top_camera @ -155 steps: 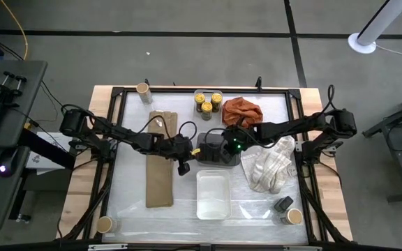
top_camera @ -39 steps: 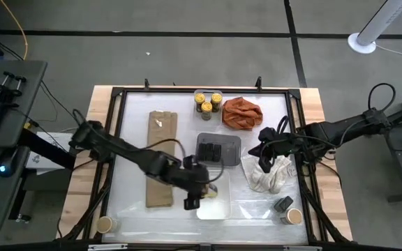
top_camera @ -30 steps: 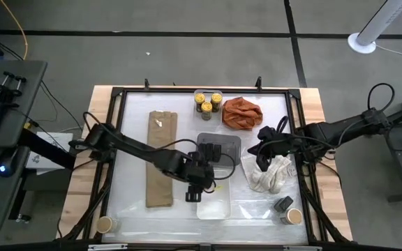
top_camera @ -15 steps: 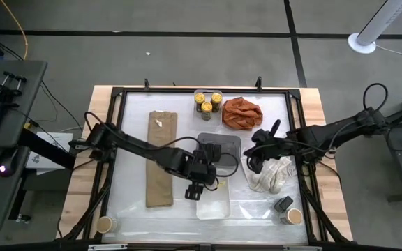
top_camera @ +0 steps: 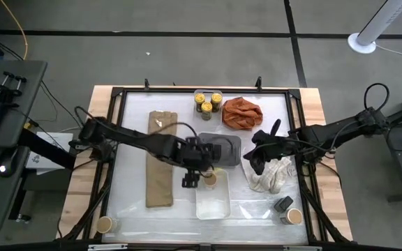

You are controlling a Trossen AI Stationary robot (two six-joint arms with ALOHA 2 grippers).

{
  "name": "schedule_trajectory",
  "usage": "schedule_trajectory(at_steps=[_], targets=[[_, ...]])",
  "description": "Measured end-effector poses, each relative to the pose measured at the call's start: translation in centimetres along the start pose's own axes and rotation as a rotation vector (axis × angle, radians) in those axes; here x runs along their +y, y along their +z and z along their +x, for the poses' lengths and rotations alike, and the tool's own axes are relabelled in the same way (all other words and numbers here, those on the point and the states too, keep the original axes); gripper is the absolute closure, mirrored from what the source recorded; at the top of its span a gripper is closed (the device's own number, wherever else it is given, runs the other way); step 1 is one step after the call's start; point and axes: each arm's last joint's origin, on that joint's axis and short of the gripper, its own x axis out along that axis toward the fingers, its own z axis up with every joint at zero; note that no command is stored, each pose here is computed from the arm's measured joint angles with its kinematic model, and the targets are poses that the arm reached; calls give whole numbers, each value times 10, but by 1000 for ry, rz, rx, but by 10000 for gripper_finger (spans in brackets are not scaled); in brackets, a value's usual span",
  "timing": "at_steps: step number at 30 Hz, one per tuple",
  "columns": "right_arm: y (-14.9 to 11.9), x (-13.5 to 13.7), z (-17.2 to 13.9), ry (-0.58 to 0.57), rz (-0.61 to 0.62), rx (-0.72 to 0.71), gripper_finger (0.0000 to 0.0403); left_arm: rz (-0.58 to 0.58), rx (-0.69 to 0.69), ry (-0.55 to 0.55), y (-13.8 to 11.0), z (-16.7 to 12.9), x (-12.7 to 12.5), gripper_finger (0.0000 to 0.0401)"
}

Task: Sort spices by type
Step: Put the black seasoning can into the black bin

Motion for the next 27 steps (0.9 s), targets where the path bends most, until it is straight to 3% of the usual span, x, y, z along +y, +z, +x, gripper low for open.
schedule_trajectory(at_steps=[6,13,18,24,27], targets=[[-12,6,2,57,129,148,367,-167,-143,79,-12,-45,21,91],[-62,22,2,2,123,503,220,-338,-244,58,-49,-49,19,91],[-92,29,0,-78,100,662,132,-484,-321,-6,-70,-37,7,91],[-102,25,-5,-159,43,715,111,-571,-502,-92,-67,-41,-5,91],[-106,25,-7,-128,-31,756,110,-562,-539,-99,-64,-43,-7,91]])
